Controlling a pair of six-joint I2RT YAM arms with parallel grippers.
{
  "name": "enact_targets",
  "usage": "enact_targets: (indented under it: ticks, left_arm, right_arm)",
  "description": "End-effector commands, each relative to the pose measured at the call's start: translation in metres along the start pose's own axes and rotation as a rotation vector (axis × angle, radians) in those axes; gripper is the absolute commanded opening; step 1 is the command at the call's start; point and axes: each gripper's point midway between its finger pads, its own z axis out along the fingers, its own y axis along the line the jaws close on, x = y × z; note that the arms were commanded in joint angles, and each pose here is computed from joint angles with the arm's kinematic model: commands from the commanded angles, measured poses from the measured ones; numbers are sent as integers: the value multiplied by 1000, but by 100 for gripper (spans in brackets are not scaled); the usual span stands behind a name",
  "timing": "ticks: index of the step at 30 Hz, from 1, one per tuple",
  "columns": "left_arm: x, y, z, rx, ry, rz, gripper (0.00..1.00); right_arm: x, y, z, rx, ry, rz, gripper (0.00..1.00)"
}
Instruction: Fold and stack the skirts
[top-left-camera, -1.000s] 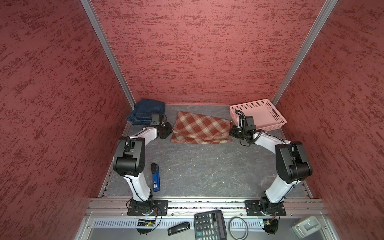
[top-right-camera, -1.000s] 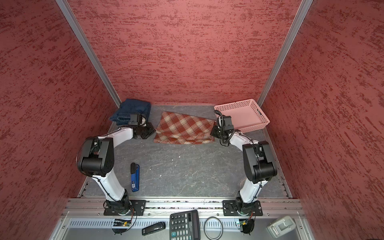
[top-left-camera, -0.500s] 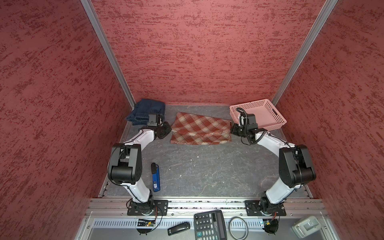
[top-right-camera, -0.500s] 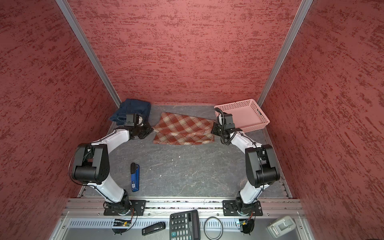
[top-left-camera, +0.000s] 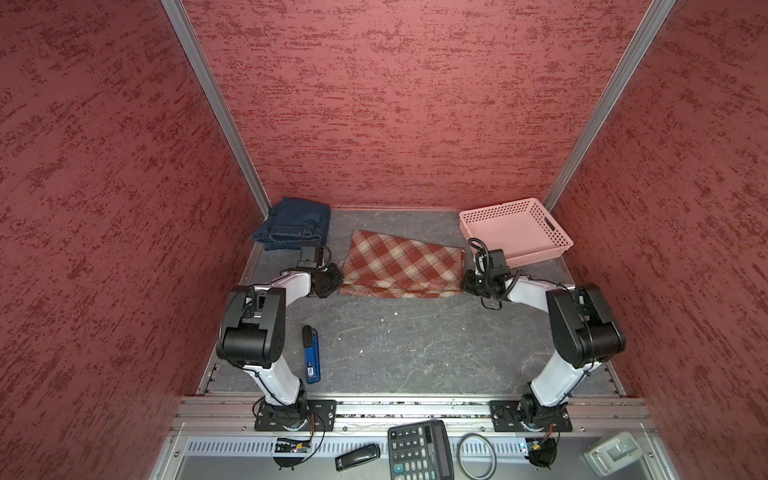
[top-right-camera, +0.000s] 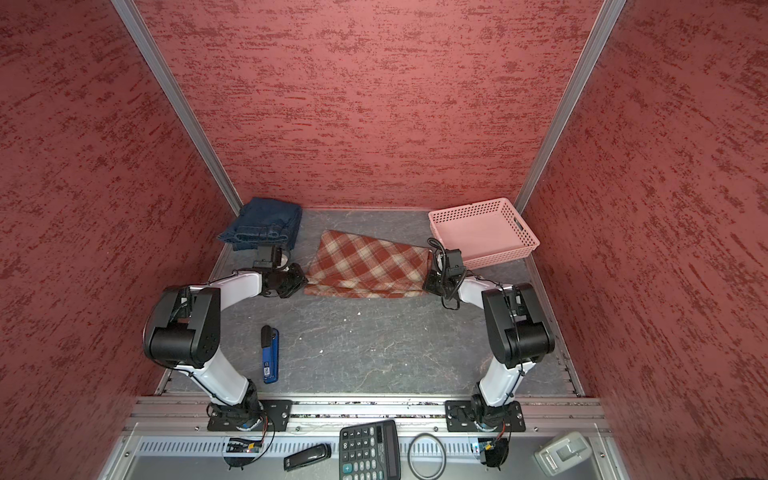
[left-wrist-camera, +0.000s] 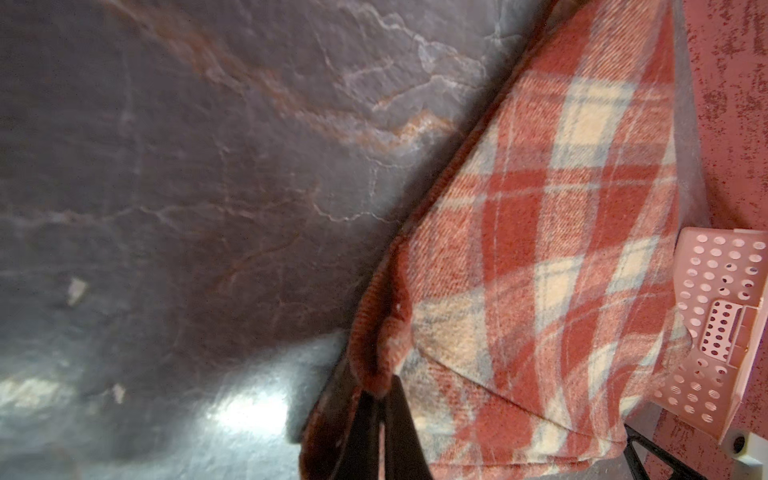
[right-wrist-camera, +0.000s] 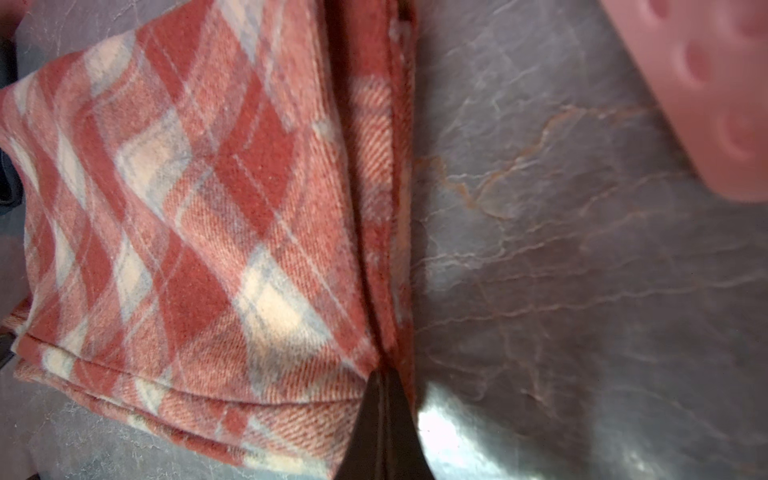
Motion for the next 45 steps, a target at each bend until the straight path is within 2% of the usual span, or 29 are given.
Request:
enact_targets:
  ticks: [1, 6, 10, 16, 19, 25, 30, 35, 41, 45]
  left_arm:
    - [-8, -7, -4, 4, -32, 12, 0]
    - [-28, -36, -33, 43, -91, 47, 0]
    - [-32, -55, -60, 68, -134, 80, 0]
    - [-15, -50, -77, 60, -144, 87, 0]
    - [1, -33, -73, 40, -122, 69, 0]
    - [37, 14, -39, -41, -37, 21, 0]
    - [55, 32, -12, -77, 23, 4, 0]
    - [30, 4, -20, -38, -14, 32, 0]
    - [-17, -57, -72, 37, -128, 106, 0]
    - [-22, -73, -103, 66, -175, 130, 0]
  right_arm:
    - [-11, 5, -2, 10, -25, -5, 0]
    - [-35, 18, -16, 10, -78, -33, 0]
    - [-36, 16, -15, 21, -82, -35, 0]
    - [-28, 11, -10, 17, -68, -16, 0]
    - [-25, 9, -9, 22, -62, -14, 0]
    - [-22, 6, -6, 31, -50, -14, 0]
    - [-22, 6, -4, 30, -44, -12, 0]
    - [-42, 24, -19, 1, -85, -24, 0]
    - [-87, 61, -58, -51, -188, -70, 0]
    - [-105, 79, -88, -73, -251, -100, 0]
